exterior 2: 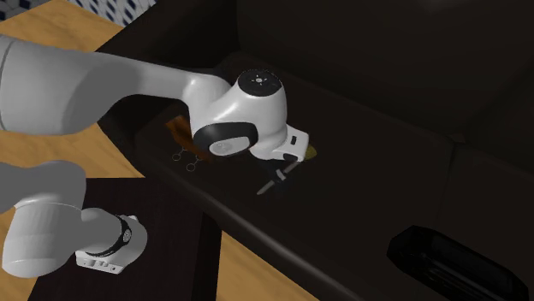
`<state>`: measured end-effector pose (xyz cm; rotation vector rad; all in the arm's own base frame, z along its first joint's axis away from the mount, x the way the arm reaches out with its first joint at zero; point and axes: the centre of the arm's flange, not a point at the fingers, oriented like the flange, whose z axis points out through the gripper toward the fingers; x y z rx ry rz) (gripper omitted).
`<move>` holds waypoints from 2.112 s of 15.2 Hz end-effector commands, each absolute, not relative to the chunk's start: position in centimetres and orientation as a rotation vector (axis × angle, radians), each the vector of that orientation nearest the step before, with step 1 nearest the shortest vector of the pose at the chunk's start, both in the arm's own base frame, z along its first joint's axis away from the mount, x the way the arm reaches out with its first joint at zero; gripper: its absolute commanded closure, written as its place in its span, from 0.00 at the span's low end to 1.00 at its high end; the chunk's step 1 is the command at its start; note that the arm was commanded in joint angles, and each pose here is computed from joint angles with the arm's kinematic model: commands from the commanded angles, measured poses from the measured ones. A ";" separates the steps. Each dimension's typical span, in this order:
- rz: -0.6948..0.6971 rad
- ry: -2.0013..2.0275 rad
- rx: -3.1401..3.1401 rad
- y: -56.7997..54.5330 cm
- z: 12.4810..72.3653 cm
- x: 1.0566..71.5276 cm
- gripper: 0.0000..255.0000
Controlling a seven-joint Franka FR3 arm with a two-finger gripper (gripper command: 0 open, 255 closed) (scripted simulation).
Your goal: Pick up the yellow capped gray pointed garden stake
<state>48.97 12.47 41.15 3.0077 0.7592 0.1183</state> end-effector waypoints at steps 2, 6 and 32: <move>0.130 0.880 2.982 15.1 38.4 51.0 0.00; 0.142 1.035 2.942 18.5 35.2 53.0 0.00; 0.143 1.046 2.938 18.8 34.1 53.1 1.00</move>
